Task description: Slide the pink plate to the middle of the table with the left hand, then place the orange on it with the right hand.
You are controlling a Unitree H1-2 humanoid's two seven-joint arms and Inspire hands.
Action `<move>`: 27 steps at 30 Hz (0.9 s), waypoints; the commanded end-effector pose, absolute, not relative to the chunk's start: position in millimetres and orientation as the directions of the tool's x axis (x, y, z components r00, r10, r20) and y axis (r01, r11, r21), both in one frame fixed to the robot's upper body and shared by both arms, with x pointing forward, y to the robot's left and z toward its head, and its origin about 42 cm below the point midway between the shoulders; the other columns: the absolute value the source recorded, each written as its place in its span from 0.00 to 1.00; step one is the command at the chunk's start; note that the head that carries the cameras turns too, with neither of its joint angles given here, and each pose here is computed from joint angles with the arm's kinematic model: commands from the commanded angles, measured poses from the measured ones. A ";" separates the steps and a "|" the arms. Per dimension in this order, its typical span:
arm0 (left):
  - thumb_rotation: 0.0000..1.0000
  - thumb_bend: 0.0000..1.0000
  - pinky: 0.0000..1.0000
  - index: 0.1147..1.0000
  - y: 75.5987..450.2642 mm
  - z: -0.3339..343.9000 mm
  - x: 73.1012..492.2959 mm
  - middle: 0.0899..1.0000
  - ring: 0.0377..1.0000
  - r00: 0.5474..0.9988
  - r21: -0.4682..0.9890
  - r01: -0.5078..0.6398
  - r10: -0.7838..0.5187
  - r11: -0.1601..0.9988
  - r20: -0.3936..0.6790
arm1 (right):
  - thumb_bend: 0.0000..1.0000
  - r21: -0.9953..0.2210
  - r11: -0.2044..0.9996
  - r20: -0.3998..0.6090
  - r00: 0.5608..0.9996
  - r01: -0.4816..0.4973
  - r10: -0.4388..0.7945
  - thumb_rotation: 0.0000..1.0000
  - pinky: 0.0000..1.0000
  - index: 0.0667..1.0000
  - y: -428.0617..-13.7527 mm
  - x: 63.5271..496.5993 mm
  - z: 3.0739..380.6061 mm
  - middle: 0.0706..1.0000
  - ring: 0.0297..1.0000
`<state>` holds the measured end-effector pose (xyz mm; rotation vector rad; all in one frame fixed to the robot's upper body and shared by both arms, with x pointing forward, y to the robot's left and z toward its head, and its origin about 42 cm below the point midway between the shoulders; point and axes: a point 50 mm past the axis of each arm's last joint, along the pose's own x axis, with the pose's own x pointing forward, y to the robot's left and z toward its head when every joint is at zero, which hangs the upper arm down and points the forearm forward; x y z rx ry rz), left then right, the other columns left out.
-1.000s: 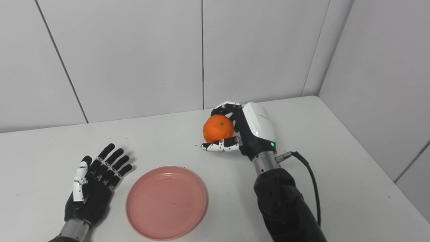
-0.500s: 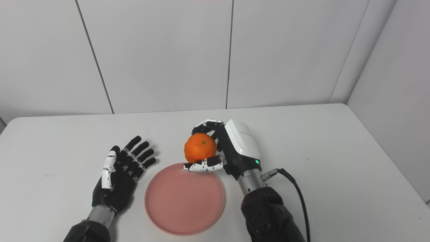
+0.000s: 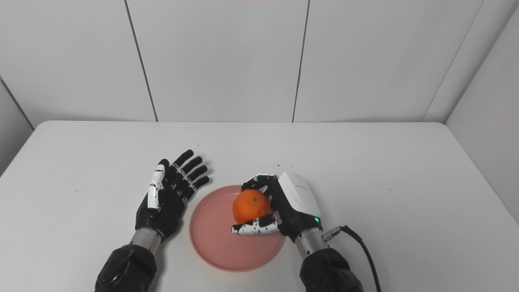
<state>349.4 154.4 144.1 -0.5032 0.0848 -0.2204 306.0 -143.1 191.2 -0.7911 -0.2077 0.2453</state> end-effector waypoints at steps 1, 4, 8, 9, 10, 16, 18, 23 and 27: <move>1.00 0.33 0.77 0.76 149.4 148.4 350.6 0.78 0.79 0.970 -0.475 0.190 -0.239 0.859 -0.044 | 0.51 -0.734 0.669 0.160 0.929 -0.114 0.334 0.14 0.30 0.45 -140.8 305.1 199.7 0.42 0.36; 1.00 0.33 0.77 0.75 148.3 149.6 350.7 0.78 0.79 0.971 -0.464 0.189 -0.235 0.866 -0.043 | 0.51 -0.737 0.661 0.130 0.931 -0.140 0.342 0.14 0.31 0.45 -141.4 303.7 192.7 0.43 0.37; 1.00 0.33 0.77 0.76 146.6 150.1 350.4 0.78 0.78 0.971 -0.461 0.191 -0.235 0.867 -0.040 | 0.51 -0.732 0.661 0.097 0.935 -0.165 0.341 0.14 0.30 0.45 -139.4 303.3 184.1 0.43 0.36; 1.00 0.33 0.76 0.75 146.3 150.0 350.5 0.78 0.78 0.971 -0.459 0.191 -0.235 0.868 -0.039 | 0.51 -0.732 0.660 0.091 0.936 -0.170 0.341 0.14 0.29 0.45 -138.7 303.4 182.1 0.43 0.36; 1.00 0.33 0.76 0.75 145.7 150.1 350.5 0.78 0.78 0.971 -0.457 0.191 -0.234 0.869 -0.039 | 0.51 -0.731 0.659 0.086 0.935 -0.176 0.345 0.14 0.29 0.45 -137.6 303.7 179.6 0.43 0.36; 1.00 0.33 0.76 0.75 143.9 149.9 350.5 0.77 0.78 0.973 -0.454 0.186 -0.229 0.872 -0.041 | 0.51 -0.739 0.643 0.066 0.928 -0.201 0.366 0.14 0.28 0.45 -132.8 305.0 172.5 0.43 0.36; 1.00 0.33 0.76 0.75 143.6 149.8 350.5 0.77 0.78 0.973 -0.452 0.185 -0.228 0.873 -0.041 | 0.51 -0.746 0.634 0.065 0.926 -0.203 0.373 0.14 0.28 0.45 -130.5 304.8 171.1 0.42 0.35; 1.00 0.33 0.76 0.74 142.6 149.3 350.9 0.77 0.77 0.973 -0.450 0.185 -0.227 0.873 -0.040 | 0.51 -0.759 0.617 0.066 0.918 -0.209 0.392 0.14 0.27 0.45 -126.9 303.6 172.0 0.42 0.35; 1.00 0.33 0.76 0.75 142.8 148.3 350.6 0.77 0.78 0.973 -0.456 0.185 -0.228 0.871 -0.040 | 0.52 -0.778 0.597 0.077 0.912 -0.197 0.402 0.14 0.27 0.45 -123.5 302.7 174.5 0.42 0.34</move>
